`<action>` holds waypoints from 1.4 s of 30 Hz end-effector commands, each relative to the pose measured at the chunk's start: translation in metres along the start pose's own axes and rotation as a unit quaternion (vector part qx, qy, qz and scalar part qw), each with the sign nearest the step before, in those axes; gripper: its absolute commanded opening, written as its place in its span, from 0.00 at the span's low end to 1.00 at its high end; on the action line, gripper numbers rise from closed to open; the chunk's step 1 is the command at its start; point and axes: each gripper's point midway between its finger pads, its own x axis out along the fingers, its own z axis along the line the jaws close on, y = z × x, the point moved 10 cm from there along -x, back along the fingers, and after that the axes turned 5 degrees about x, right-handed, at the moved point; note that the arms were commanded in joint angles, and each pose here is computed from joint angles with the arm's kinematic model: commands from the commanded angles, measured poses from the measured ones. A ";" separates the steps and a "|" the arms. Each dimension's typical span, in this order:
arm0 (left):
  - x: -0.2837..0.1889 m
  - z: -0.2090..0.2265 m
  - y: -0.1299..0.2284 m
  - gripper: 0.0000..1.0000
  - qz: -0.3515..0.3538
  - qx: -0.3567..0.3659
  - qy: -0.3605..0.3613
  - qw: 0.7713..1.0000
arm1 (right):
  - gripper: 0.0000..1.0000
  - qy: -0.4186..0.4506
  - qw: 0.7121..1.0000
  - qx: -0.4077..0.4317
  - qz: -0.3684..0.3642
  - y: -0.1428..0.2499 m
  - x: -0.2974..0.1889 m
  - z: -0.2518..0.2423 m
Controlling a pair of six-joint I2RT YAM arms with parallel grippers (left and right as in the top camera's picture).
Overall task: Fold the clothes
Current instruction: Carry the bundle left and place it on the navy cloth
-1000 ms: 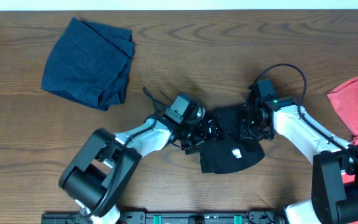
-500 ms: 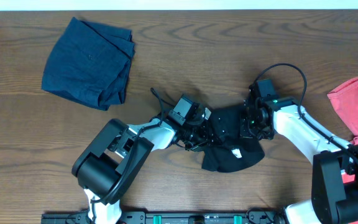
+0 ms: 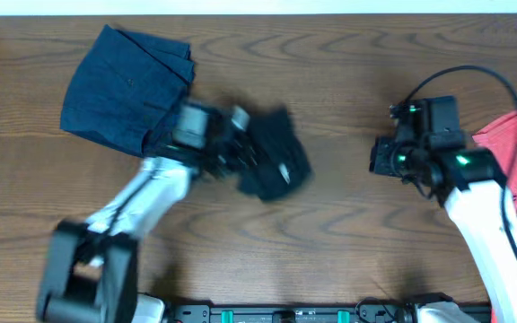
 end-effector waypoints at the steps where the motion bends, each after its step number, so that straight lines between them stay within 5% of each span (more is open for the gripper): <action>1: -0.063 -0.012 -0.045 0.06 -0.118 0.049 0.009 0.992 | 0.06 -0.018 0.999 0.017 -0.023 0.001 -0.017 0.005; 10: -0.175 0.065 -0.097 0.06 -0.312 0.004 -0.046 0.949 | 0.04 -0.020 0.999 0.017 -0.021 0.003 -0.021 0.005; 21: -0.147 0.177 -0.105 0.06 -0.308 -0.079 -0.079 0.945 | 0.02 -0.024 0.999 0.040 -0.012 0.005 -0.020 0.006; 22: -0.143 0.186 -0.103 0.10 -0.304 -0.092 -0.085 0.945 | 0.02 -0.026 0.999 0.040 -0.010 0.005 -0.020 0.006; 26: -0.143 0.206 -0.097 0.77 -0.303 -0.121 -0.108 0.939 | 0.01 -0.037 0.999 0.040 -0.002 0.007 -0.020 0.007; 28: -0.154 0.200 -0.097 0.96 -0.308 -0.111 -0.086 0.941 | 0.01 -0.052 0.998 0.039 0.009 0.009 -0.021 0.010; 35: -0.235 0.151 -0.083 0.98 -0.366 -0.073 -0.078 0.924 | 0.01 -0.066 0.998 0.009 0.017 0.012 -0.020 0.015; 42: -0.298 0.071 -0.029 0.98 -0.406 -0.033 -0.127 0.905 | 0.02 -0.067 0.998 -0.015 0.013 0.011 -0.020 0.015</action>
